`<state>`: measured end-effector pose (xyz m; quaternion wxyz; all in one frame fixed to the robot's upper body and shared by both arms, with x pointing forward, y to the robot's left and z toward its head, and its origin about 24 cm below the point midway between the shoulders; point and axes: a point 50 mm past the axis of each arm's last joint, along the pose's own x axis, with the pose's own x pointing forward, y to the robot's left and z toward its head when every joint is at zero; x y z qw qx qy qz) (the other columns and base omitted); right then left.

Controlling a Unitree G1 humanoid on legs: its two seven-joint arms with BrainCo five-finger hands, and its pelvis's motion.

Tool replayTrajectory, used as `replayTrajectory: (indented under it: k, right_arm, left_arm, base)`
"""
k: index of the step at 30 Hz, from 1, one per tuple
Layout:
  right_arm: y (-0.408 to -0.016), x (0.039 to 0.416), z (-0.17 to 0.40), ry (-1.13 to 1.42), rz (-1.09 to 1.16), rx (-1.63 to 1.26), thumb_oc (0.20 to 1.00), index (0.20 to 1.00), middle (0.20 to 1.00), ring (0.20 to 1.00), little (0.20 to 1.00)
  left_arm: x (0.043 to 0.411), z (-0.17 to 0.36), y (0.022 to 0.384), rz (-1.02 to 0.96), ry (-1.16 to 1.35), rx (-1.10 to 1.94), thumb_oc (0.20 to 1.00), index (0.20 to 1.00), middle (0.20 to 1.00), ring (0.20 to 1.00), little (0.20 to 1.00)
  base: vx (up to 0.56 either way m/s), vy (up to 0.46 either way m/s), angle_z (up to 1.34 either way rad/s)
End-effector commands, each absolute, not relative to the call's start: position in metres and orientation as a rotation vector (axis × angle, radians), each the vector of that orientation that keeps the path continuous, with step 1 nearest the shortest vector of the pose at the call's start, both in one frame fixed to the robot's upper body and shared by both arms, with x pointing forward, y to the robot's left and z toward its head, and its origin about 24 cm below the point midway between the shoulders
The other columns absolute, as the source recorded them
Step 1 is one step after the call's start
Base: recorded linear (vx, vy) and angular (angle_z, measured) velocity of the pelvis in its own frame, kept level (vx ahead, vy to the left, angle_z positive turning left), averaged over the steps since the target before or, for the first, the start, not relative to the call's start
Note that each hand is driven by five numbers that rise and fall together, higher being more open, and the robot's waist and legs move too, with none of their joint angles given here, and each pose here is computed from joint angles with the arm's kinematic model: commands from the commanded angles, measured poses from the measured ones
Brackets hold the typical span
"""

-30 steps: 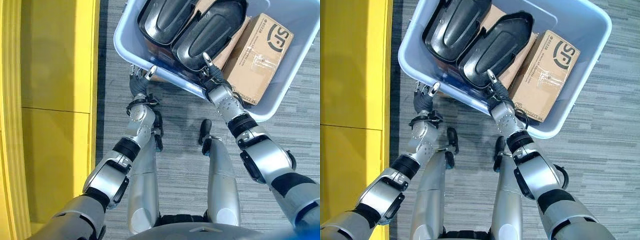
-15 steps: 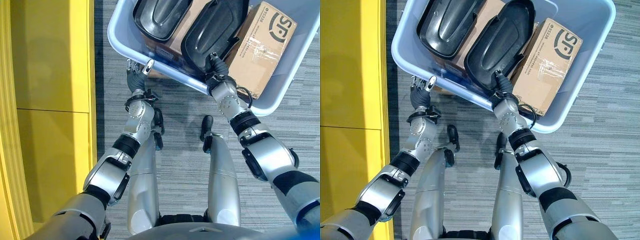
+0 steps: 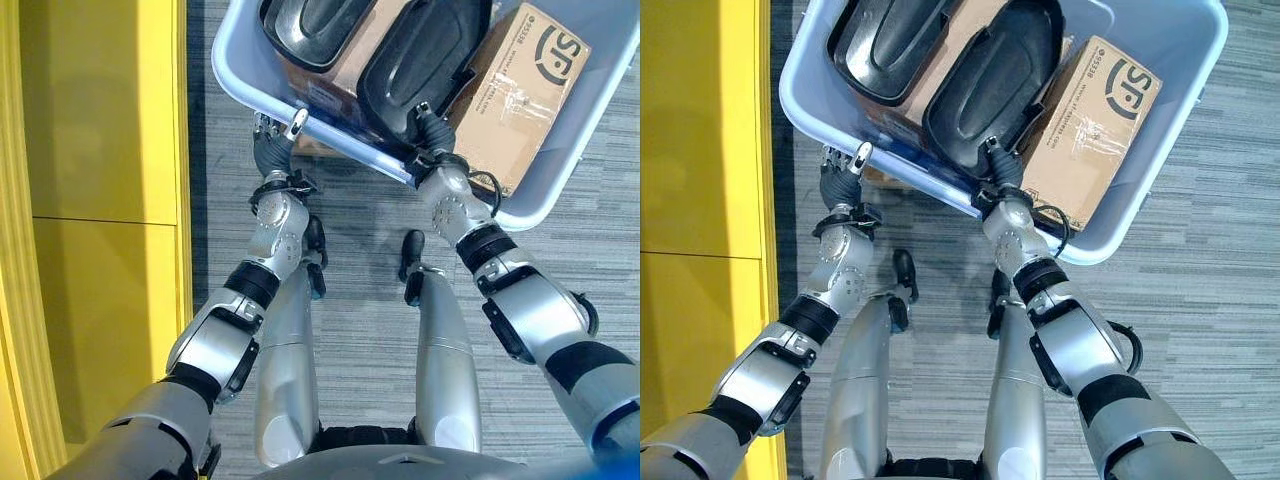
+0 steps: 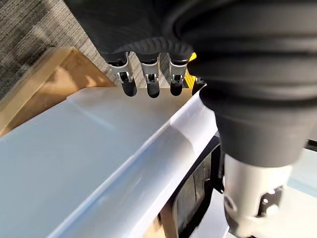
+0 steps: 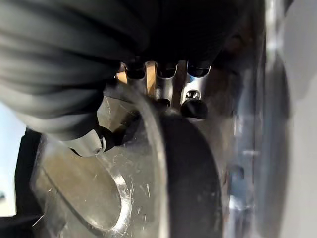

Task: Move parts from the plastic box to the shelf.

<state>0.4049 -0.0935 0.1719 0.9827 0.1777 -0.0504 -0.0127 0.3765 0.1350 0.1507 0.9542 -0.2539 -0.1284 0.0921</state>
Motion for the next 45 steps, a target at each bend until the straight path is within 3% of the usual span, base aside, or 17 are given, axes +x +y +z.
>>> replayTrajectory:
  k: [1,7,18,29,33,45]
  right_arm:
    - [-0.085,0.391,0.221,-0.427,0.021,0.303,0.2,0.2,0.2,0.2,0.2]
    - [-0.08,0.367,0.236,-0.619,-0.016,0.182,0.2,0.2,0.2,0.2,0.2]
    - [-0.091,0.351,0.24,-0.65,-0.072,0.212,0.2,0.2,0.2,0.2,0.2]
    - [-0.085,0.354,0.196,-0.407,0.003,0.251,0.2,0.2,0.2,0.2,0.2]
    - [-0.082,0.339,0.176,-0.388,0.067,0.267,0.2,0.2,0.2,0.2,0.2]
    - [-0.074,0.327,0.195,-0.511,0.151,0.301,0.2,0.2,0.2,0.2,0.2]
  left_arm:
    - [0.368,0.22,0.102,-0.011,-0.547,-0.498,1.0,1.0,1.0,1.0,1.0]
    - [0.352,0.205,0.099,-0.049,-0.533,-0.483,1.0,1.0,1.0,1.0,1.0]
    - [0.33,0.184,0.097,-0.07,-0.504,-0.493,1.0,1.0,1.0,1.0,1.0]
    - [0.326,0.132,0.145,0.304,-0.385,-0.493,1.0,1.0,1.0,1.0,1.0]
    - [0.321,0.14,0.154,0.401,-0.454,-0.519,1.0,1.0,1.0,1.0,1.0]
    - [0.308,0.187,0.153,0.359,-0.737,-0.396,1.0,1.0,1.0,1.0,1.0]
  base:
    - [0.0,-0.18,-0.04]
    - [0.0,-0.181,-0.02]
    - [-0.05,-0.086,-0.02]
    - [-0.09,-0.055,0.07]
    - [-0.11,-0.025,-0.04]
    - [-0.04,-0.148,0.09]
